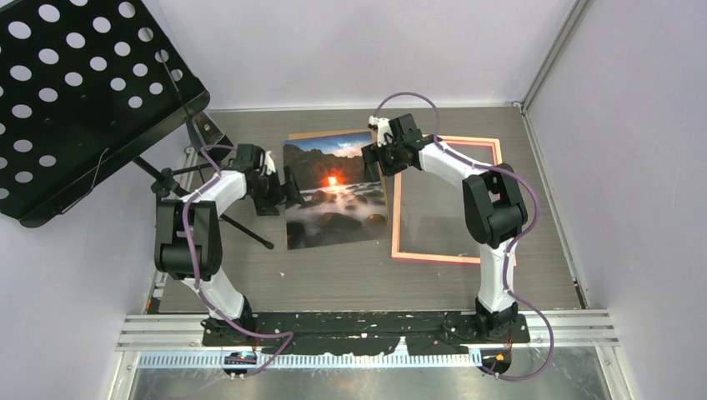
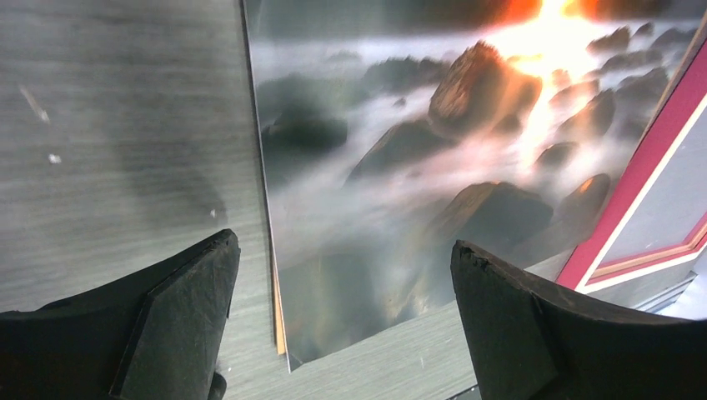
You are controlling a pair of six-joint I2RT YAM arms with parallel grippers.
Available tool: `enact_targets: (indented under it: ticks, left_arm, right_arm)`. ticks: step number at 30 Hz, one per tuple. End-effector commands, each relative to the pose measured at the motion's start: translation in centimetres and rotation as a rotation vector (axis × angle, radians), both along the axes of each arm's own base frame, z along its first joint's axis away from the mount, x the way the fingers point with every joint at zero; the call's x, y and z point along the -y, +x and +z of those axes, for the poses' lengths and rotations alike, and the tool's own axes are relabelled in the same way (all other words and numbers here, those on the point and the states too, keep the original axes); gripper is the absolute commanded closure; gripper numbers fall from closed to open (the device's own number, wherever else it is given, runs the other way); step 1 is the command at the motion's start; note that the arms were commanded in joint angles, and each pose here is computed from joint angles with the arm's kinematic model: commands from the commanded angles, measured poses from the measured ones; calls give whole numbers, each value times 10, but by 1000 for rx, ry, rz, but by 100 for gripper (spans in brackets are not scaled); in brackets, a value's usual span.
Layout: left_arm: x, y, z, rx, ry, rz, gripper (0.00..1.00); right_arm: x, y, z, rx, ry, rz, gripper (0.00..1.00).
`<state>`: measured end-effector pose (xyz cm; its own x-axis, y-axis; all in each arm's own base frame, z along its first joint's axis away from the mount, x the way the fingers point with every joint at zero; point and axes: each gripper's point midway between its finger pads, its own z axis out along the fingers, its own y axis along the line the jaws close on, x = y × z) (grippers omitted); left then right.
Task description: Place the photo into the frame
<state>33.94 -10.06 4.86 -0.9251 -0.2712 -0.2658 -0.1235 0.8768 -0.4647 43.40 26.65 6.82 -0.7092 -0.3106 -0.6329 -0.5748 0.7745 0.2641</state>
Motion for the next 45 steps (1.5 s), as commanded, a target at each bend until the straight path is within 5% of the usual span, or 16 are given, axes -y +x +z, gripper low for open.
enact_targets:
  ticks: [1, 45]
  left_arm:
    - [-1, 24, 9, 47, 3, -12, 4]
    - [1, 16, -9, 34, -96, 0, 12]
  right_arm:
    - [-3, 25, 19, 78, 3, -15, 20]
    - [-29, -19, -44, -228, 161, 25, 21]
